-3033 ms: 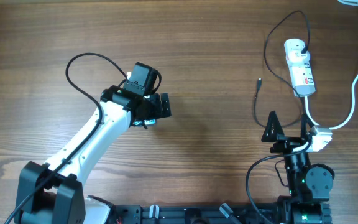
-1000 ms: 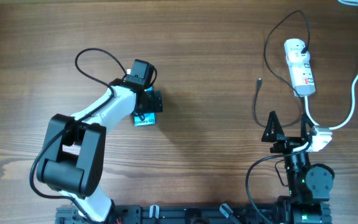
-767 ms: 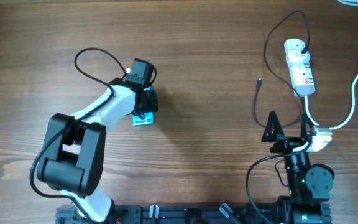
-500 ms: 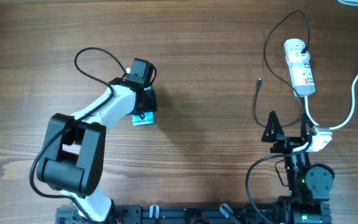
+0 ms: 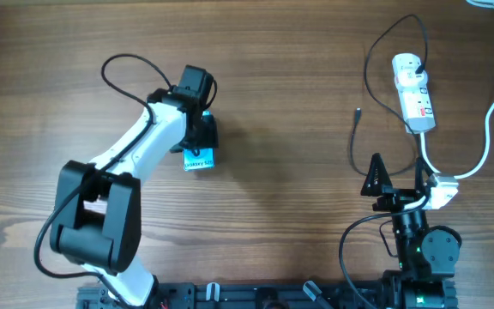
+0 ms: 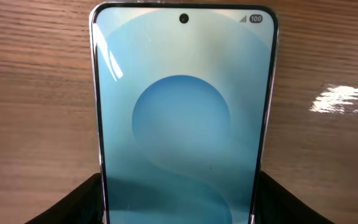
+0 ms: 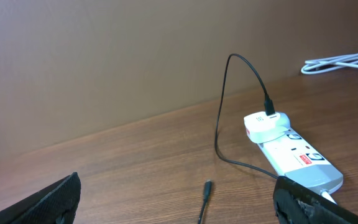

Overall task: Plug charger to phone and switch on socket
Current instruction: 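Grasp the phone's long edge with the left gripper and lift, then rotate the held phone upright with the left gripper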

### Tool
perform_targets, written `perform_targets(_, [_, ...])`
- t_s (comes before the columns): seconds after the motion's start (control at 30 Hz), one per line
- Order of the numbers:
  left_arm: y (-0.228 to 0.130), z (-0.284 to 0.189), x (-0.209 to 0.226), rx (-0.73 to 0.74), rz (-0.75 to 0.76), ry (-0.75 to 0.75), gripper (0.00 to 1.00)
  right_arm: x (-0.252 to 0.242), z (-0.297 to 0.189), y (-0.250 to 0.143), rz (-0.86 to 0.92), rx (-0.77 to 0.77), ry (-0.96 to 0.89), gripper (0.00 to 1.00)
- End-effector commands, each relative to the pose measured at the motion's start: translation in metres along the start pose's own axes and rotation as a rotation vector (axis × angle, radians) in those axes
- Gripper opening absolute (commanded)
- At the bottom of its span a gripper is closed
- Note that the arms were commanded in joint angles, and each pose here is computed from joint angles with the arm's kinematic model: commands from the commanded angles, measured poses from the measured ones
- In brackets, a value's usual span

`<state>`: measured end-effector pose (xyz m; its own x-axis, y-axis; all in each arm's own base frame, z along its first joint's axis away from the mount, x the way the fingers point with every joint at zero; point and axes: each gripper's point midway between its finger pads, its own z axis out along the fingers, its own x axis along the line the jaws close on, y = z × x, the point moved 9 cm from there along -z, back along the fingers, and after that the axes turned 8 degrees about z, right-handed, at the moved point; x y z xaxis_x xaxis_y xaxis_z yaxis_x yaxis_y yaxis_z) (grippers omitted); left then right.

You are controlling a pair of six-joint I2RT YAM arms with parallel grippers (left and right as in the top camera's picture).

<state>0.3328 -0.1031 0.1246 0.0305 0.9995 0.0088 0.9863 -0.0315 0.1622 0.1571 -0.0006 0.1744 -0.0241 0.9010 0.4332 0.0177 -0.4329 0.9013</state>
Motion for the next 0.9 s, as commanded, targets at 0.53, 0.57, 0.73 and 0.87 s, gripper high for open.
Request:
perform_targets(0.53, [-0.008, -0.106, -0.012, 0.011, -0.282, -0.264, 0.48, -0.001, 0.0, 0.001, -0.017, -0.012, -0.015, 1.0])
perform_targets(0.57, [-0.011, -0.108, -0.013, 0.029, -0.282, -0.283, 0.48, -0.001, 0.0, 0.001, -0.017, -0.012, -0.015, 1.0])
perform_targets(0.73, [-0.023, -0.114, -0.014, 0.164, -0.315, -0.427, 0.46, -0.001, 0.0, 0.001, -0.017, -0.013, -0.015, 1.0])
perform_targets(0.87, [-0.029, -0.118, -0.008, 0.256, -0.368, -0.523, 0.43, -0.001, 0.0, 0.001, -0.017, -0.012, -0.015, 1.0])
